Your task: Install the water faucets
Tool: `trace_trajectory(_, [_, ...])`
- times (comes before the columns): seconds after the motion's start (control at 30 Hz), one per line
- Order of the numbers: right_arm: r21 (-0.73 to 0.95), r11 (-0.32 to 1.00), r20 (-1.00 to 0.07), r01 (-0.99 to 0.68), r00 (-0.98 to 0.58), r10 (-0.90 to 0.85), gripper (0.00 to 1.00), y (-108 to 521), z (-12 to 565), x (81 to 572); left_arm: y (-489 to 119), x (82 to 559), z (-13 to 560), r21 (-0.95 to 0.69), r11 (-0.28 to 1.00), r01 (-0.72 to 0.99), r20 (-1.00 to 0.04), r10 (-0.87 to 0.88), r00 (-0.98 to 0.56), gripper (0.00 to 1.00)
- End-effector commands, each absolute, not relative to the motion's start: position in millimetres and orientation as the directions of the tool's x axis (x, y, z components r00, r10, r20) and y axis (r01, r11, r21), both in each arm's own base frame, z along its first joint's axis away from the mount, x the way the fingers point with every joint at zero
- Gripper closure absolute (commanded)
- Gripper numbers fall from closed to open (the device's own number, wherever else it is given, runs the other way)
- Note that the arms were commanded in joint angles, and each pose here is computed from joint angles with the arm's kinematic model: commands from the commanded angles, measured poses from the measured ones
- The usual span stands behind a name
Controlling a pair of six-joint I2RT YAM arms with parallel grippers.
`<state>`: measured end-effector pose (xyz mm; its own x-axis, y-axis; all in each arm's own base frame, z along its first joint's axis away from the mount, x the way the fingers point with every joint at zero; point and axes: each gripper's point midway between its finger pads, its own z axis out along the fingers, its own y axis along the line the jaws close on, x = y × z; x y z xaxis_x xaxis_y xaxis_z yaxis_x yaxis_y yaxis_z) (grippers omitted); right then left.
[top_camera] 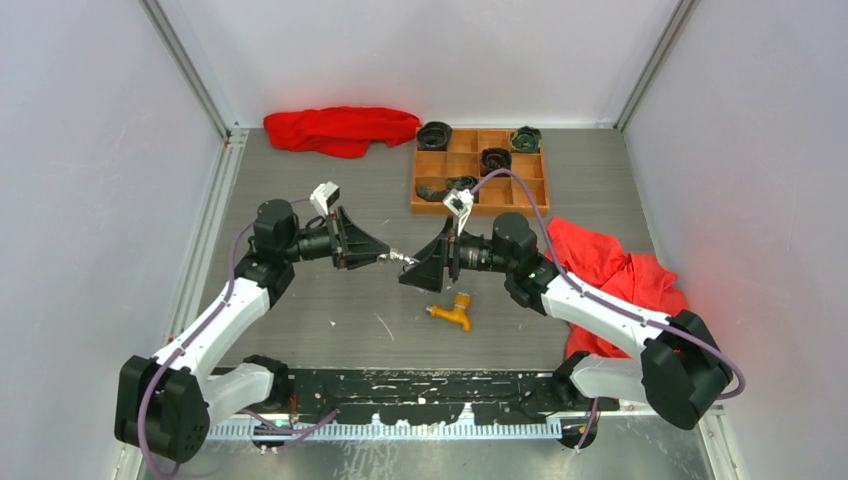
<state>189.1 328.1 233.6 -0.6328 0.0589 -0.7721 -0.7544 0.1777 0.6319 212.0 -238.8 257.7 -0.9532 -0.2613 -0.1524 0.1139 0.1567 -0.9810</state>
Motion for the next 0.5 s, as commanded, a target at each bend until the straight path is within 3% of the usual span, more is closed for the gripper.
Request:
trace_trajectory(0.0, [0.551,0.148,-0.834,-0.821,-0.54,0.114,0.05,325.3,258.1,188.9,-238.8,217.5,283.3,-0.969,0.118,0.217,-0.242,-0.272,-0.931,1.0])
trace_trajectory(0.07, [0.549,0.117,-0.835,-0.828,-0.535,0.13,0.12,324.9,260.6,184.3,-239.3,217.8,283.5,-0.97,0.117,0.215,-0.24,-0.27,-0.933,1.0])
trace_trajectory(0.23, [0.558,0.084,-0.827,-0.825,-0.546,0.129,0.43,326.9,261.0,180.6,-239.2,218.7,283.4,-0.969,0.118,0.215,-0.24,-0.272,-0.932,1.0])
trace_trajectory(0.47, [0.562,0.071,-0.826,-0.824,-0.553,0.112,0.7,327.7,257.8,178.2,-239.9,220.8,284.8,-0.97,0.119,0.214,-0.239,-0.273,-0.932,1.0])
